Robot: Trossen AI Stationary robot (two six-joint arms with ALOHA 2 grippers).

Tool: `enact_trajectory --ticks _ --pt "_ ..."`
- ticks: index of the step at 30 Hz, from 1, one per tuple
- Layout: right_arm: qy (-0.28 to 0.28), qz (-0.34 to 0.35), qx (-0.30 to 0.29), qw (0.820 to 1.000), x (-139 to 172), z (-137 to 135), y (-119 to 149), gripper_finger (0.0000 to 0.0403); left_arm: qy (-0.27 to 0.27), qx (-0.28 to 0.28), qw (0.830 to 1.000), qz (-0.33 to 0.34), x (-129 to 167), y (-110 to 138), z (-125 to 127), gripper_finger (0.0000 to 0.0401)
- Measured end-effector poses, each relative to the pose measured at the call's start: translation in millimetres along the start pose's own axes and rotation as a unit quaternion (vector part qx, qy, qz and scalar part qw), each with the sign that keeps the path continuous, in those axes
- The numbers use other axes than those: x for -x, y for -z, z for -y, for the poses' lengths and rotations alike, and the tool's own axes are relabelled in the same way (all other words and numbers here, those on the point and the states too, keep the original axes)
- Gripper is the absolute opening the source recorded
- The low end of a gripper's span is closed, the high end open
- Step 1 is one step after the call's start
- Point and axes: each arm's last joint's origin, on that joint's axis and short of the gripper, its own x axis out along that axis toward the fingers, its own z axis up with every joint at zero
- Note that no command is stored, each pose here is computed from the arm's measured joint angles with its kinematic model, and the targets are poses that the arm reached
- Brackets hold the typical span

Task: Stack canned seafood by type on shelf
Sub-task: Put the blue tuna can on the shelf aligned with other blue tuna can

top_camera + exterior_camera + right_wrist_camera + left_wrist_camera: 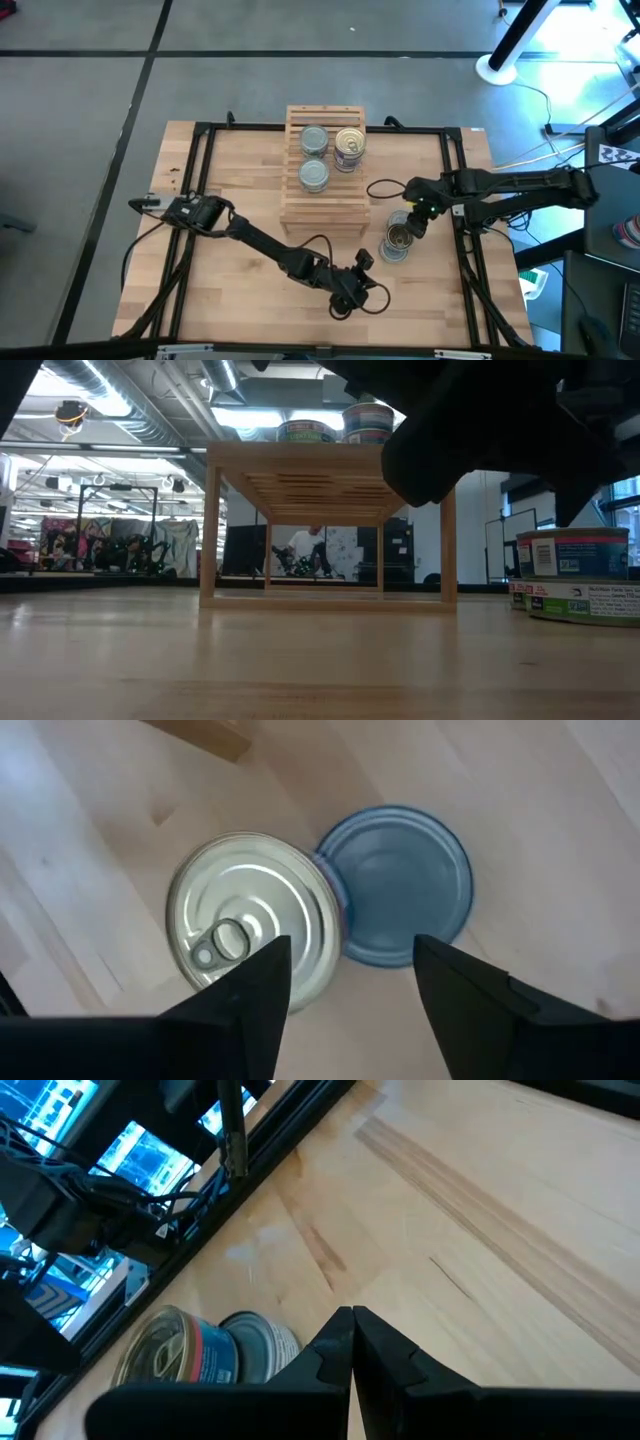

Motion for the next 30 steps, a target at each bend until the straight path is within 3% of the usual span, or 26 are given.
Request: enact_trajectory --ticks 10,30 --pt "0.011 -0.034 0.053 0.998 -20.6 -4.3 -10.1 0.0209 0.000 0.012 1.000 0.001 0.3 -0.4 -0.6 0.0005" --pt "-0.010 -0.076 0.072 0.995 -31.2 -6.6 -12.0 0.0209 -0.001 0.014 1.000 0.002 0.8 -0.8 -1.1 0.0005"
